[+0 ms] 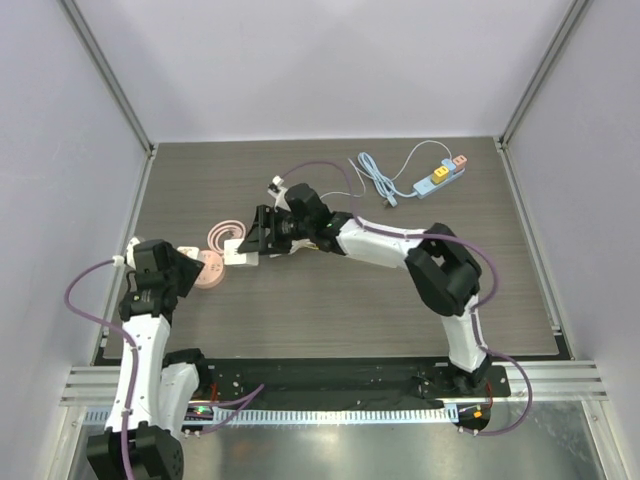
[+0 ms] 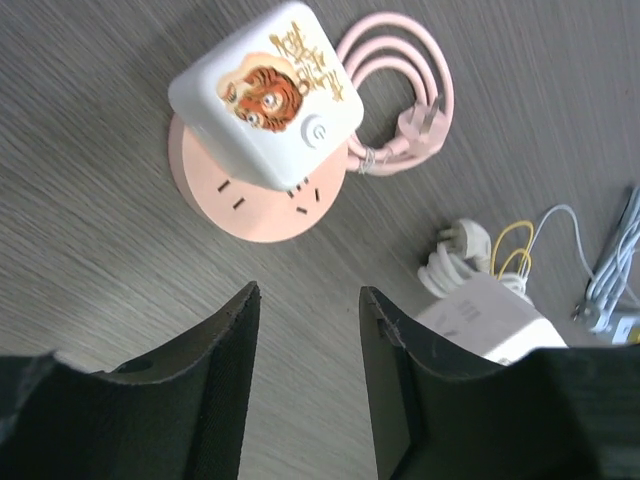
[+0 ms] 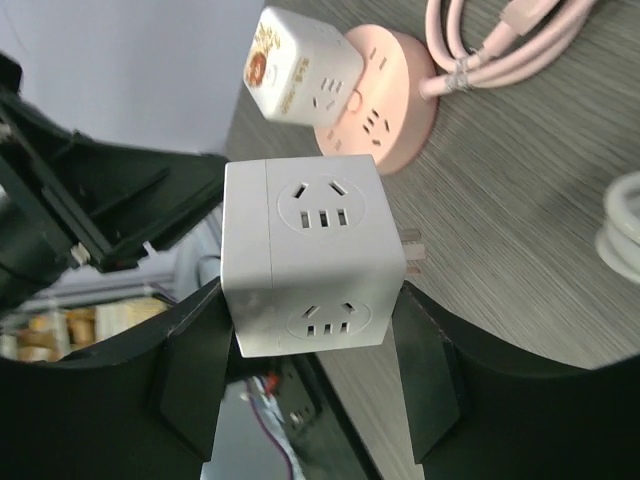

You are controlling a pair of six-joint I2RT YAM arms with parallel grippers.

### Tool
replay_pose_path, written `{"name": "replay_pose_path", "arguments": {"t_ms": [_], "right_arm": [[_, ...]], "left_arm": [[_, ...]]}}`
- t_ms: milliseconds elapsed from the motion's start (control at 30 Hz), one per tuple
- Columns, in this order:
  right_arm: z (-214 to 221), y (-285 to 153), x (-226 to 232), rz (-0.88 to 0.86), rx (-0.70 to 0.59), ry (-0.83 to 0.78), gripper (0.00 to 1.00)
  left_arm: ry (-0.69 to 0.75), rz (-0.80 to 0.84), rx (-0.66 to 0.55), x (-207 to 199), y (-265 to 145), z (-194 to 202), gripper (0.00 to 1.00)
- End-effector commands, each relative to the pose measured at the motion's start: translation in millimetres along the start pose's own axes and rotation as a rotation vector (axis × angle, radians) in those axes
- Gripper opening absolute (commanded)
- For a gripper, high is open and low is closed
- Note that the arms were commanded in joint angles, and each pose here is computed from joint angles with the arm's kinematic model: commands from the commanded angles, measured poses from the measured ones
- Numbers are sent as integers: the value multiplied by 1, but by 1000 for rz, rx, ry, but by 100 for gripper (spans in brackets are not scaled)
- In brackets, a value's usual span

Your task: Pull the plug off the socket

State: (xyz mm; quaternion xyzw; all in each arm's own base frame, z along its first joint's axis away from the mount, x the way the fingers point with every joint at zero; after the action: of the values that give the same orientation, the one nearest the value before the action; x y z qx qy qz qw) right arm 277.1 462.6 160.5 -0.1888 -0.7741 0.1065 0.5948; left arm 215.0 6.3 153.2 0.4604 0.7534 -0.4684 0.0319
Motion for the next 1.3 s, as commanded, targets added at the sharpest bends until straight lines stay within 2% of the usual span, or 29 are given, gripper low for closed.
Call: {"name": "replay_pose_path", "arguments": {"t_ms": [0,167,333,400,500,533,800,900,933,1000,1033,1100,1133,1200,1233,1267], "right_arm": [[12,-46,-12,197,50,-244,1],[62,-102,-53,429,237,-380,1],[98,-146,-84,629,393,-603,1],[104,-155,-78,657,394,-703,1],[120,-158,-67,645,469,-868,1],[116,-160,-66,694,460,-926,2],[123,-155,-90,868,602,-1091,2],[124,-151,-95,874,598,-1096,20],[124,-149,-93,860,584,-1099,34],[122,-148,-88,849,549,-1099,47],[119,-146,-84,843,517,-1100,58],[110,-146,-72,849,442,-1101,67],[104,-142,-62,833,393,-1102,76],[98,-139,-46,799,341,-1098,82],[95,-135,-33,766,309,-1095,88],[93,-133,-28,748,298,-1091,89]], "left_arm": [[86,76,21,-17,-13,-3,47],[197,110,27,-32,-14,-10,49],[239,167,82,-41,-7,-5,50],[243,179,89,-43,-4,-5,50],[252,174,87,-43,-1,-6,50],[254,169,89,-44,0,-7,50],[265,137,69,-43,-5,-14,57],[268,127,63,-44,-8,-17,59],[268,123,63,-43,-8,-18,59],[265,109,51,-42,-8,-20,59],[258,101,51,-42,-8,-21,59],[250,85,47,-42,-7,-23,58],[244,75,53,-41,-6,-23,59],[237,58,60,-41,-3,-24,58],[236,56,63,-43,-4,-26,58],[231,49,67,-43,-3,-27,58]]}}
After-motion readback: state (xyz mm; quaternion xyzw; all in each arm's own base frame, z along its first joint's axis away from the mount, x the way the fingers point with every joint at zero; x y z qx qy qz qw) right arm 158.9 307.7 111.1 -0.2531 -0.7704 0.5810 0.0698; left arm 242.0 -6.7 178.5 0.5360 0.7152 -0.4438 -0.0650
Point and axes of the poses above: each gripper's point midway between its finger pads, its own y axis out along the fingers, its own x axis along the line the jaws close on, z = x × y, the point moved 4 cm from there along -y, back along the fingers, and after that the axes turned 9 degrees about y, right-handed, at the moved point
